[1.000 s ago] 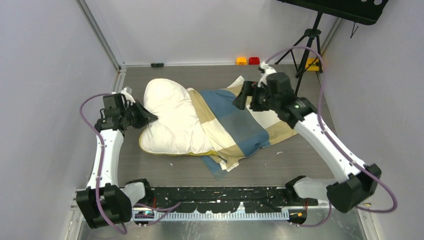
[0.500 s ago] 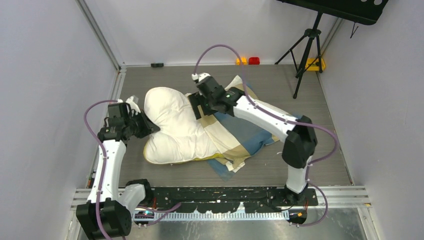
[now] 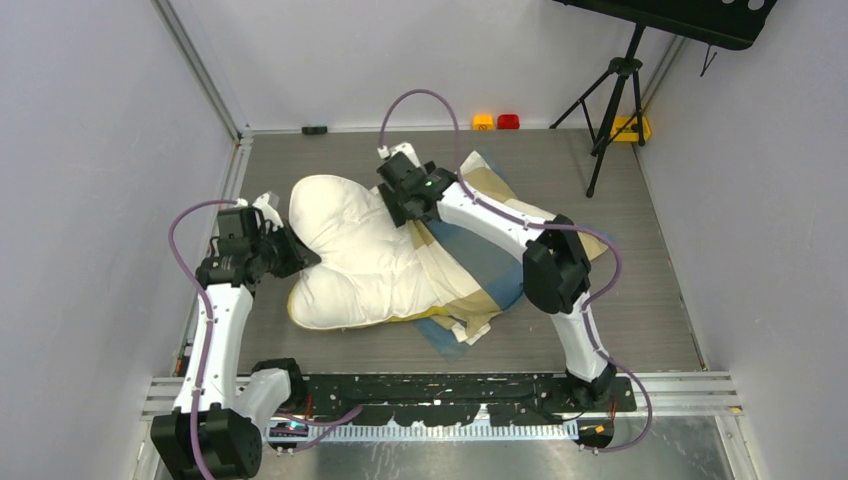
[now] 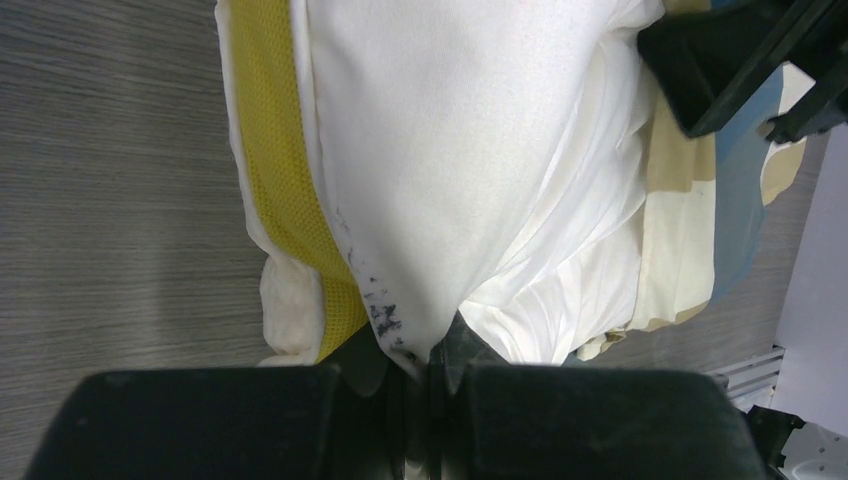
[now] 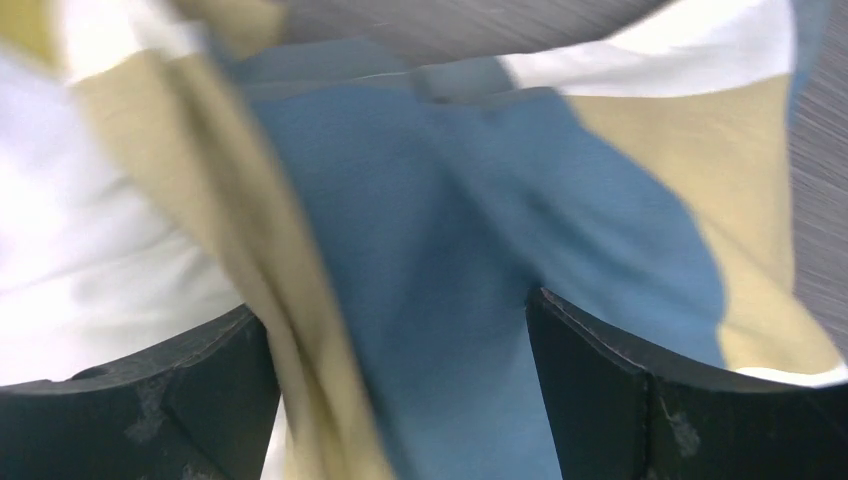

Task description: Remove the pillowcase from the pillow

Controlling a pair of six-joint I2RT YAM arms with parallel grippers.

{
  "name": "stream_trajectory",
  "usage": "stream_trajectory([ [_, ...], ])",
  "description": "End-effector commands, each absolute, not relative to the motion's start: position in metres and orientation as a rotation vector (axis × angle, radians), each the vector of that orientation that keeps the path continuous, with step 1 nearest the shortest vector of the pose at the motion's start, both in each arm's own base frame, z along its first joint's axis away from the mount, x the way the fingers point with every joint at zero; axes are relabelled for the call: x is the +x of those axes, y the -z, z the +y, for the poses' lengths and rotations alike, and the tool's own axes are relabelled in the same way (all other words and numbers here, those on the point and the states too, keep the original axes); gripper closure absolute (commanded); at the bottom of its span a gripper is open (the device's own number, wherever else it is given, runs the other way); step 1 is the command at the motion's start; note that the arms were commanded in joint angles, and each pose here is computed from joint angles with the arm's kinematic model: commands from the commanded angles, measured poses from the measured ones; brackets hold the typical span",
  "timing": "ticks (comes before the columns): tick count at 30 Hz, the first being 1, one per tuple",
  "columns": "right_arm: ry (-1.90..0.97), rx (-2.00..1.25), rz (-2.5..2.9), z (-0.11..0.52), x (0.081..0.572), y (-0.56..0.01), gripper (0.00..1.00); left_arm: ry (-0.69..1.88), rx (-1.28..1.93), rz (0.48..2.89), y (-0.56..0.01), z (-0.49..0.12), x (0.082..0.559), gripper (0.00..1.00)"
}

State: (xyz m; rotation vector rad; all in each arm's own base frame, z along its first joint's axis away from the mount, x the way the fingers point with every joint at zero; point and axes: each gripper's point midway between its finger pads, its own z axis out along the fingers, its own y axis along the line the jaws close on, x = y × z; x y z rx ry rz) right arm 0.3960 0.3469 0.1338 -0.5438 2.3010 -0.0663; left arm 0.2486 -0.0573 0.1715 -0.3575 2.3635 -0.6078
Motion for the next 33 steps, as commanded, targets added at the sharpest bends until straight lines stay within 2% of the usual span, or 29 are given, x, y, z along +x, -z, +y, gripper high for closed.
stream_trajectory([
  [1,0.179,-0.270,2.284,0.277,0.452,-0.153,0.11,0.612,-0.296,2.320,-0.183,-0.061,0.248,1.00],
  [6,0.464,-0.043,2.277,0.176,0.479,-0.145,0.10,0.535,-0.300,2.302,-0.191,-0.052,0.244,1.00],
  [13,0.516,0.257,2.320,0.067,0.482,-0.131,0.09,0.289,-0.401,2.208,-0.205,-0.016,0.235,1.00],
  [21,0.584,0.406,2.271,0.005,0.475,-0.155,0.04,0.153,-0.506,2.218,-0.202,0.005,0.230,1.00],
  [26,0.634,0.571,2.255,-0.040,0.465,-0.157,0.00,-0.045,-0.657,2.171,-0.204,0.037,0.220,1.00],
  [30,0.557,0.662,2.219,-0.049,0.458,-0.156,0.00,-0.240,-0.829,2.082,-0.207,0.069,0.204,1.00],
  [33,0.476,0.670,2.203,-0.043,0.456,-0.158,0.00,-0.194,-0.816,2.079,-0.206,0.063,0.208,1.00],
])
